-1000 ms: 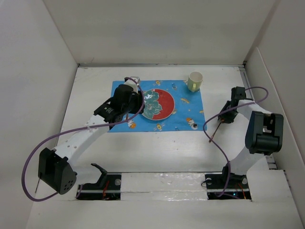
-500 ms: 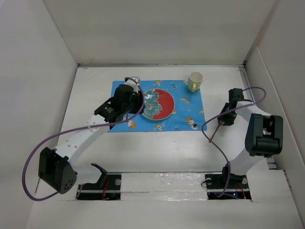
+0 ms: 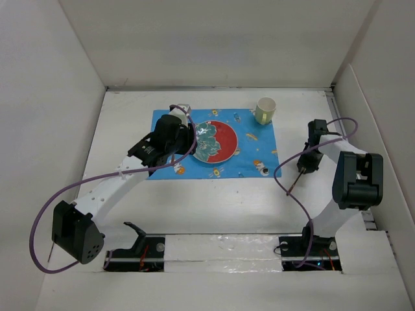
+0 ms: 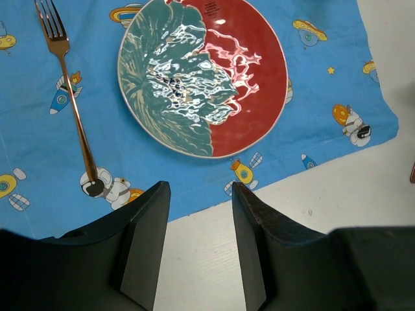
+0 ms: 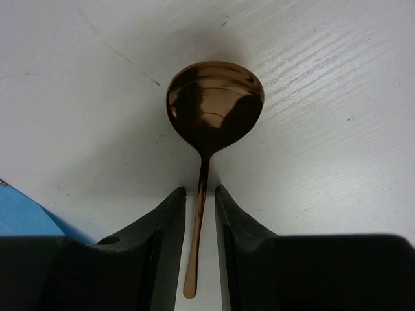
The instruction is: Set the dinner table for one person
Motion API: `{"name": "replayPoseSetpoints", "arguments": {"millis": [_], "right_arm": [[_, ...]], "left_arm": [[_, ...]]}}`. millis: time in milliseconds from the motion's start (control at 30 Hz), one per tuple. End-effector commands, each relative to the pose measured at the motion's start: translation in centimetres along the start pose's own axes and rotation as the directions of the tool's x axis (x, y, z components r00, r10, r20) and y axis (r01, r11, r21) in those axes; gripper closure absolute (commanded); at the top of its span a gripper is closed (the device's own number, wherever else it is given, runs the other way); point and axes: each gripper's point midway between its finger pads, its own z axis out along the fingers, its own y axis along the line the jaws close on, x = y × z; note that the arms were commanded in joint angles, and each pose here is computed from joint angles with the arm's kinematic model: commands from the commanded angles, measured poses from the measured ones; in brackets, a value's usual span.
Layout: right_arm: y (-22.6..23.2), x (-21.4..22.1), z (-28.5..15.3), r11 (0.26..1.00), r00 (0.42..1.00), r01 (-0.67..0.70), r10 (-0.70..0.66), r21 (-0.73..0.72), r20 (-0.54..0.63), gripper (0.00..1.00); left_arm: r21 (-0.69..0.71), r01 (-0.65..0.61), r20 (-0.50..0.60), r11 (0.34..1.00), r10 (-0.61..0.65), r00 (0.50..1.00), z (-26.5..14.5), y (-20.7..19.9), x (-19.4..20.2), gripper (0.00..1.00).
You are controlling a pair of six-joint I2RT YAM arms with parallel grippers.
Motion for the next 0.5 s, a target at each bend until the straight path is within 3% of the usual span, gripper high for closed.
{"name": "replayPoseSetpoints", "arguments": {"millis": [0,133,200,233,300,467], "right_arm": [[-2.0,4.4,1.7,0.993,0.982,0.076,-0.060,0.088,-0.177,0.69],[-2.1,4.6,2.0,0.992,0.979,0.082,-0.062,0.097,-0.192,0.72],[-2.1,4.6,2.1,0.991,0.977,0.092,-0.070,0.098,-0.201,0.87],[-2.1,4.6,2.1,0.991,0.977,0.092,-0.071,0.099,-0.203,0.87],[-2.0,4.2,1.9,0.991,0.980,0.092,-0.073,0.095,-0.187,0.99],[-1.2,0.7,-1.9,0.991,0.996,0.087,-0.089,0.104,0.013,1.00]], "left_arm": [[0.027,0.012,0.050,1.000,-0.014,0.999,-0.8,-0.5,-1.1,0.60],[0.024,0.010,0.056,1.000,-0.011,0.998,-0.8,-0.4,-1.3,0.60],[0.020,0.009,0.062,1.000,-0.010,0.998,-0.8,-0.4,-1.4,0.60],[0.019,0.010,0.061,1.000,-0.011,0.998,-0.8,-0.4,-1.4,0.60],[0.015,0.007,0.059,1.000,-0.008,0.998,-0.8,-0.3,-1.3,0.60],[-0.002,0.001,0.057,1.000,-0.001,0.998,-0.8,0.0,-1.5,0.60]]}}
